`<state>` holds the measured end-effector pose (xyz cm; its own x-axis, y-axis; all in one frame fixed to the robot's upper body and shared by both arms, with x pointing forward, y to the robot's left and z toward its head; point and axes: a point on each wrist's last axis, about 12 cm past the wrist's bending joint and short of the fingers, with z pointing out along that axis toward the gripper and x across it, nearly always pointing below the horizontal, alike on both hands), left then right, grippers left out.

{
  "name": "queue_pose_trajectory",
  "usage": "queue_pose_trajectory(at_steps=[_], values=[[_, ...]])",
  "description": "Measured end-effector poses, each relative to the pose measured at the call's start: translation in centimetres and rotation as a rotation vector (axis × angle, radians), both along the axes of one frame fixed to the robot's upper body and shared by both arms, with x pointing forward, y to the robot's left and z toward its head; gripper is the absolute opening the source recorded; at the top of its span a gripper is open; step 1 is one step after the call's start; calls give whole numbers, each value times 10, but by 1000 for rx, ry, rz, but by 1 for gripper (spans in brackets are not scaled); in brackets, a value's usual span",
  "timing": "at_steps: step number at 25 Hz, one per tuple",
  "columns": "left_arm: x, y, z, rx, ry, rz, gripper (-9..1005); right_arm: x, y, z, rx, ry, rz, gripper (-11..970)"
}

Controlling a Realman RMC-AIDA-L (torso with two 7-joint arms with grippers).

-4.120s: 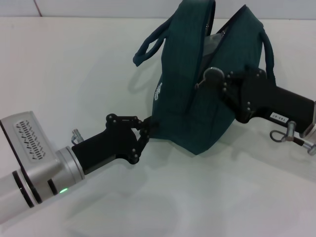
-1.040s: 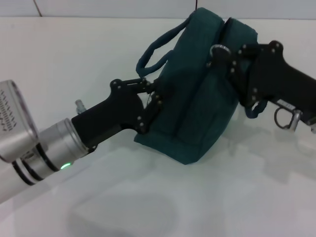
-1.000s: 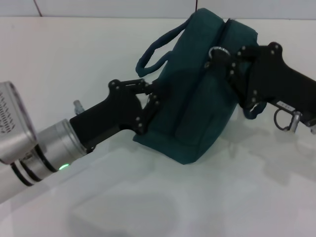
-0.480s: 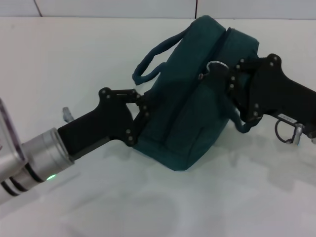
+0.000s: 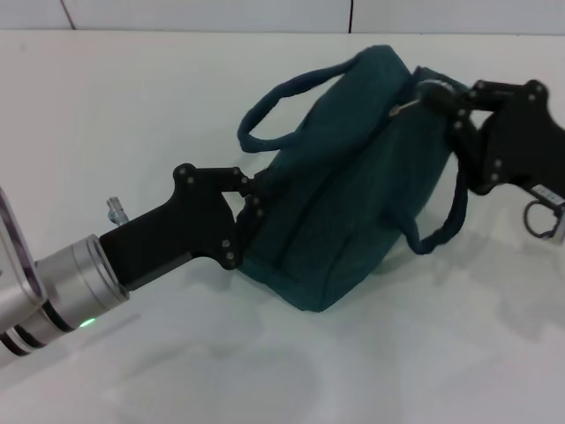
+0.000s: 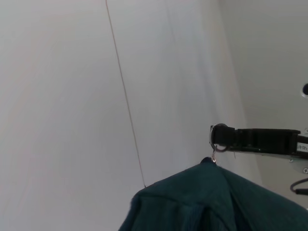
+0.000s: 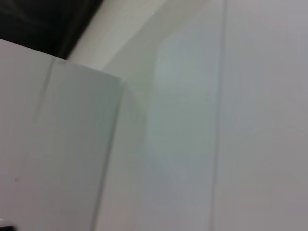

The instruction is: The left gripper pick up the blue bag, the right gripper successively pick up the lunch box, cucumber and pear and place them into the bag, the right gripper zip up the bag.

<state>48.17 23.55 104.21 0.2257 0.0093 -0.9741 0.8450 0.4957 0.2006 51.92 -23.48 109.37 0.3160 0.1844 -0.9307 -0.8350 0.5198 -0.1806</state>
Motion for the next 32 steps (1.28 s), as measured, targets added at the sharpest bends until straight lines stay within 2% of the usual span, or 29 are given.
queue_pose_trajectory(at_steps=[11,17,21,32], values=[[4,0,0,7,10,18,54,-1,-24,-3,35,15,-132,9],[11,7,2,-25,38,80,54,-1,-36,-7,50,40,-199,10],[19,8,2,-39,97,99,54,-3,-41,-11,53,60,-228,10],[20,12,3,-58,114,123,54,-3,-50,-24,16,135,-304,29]])
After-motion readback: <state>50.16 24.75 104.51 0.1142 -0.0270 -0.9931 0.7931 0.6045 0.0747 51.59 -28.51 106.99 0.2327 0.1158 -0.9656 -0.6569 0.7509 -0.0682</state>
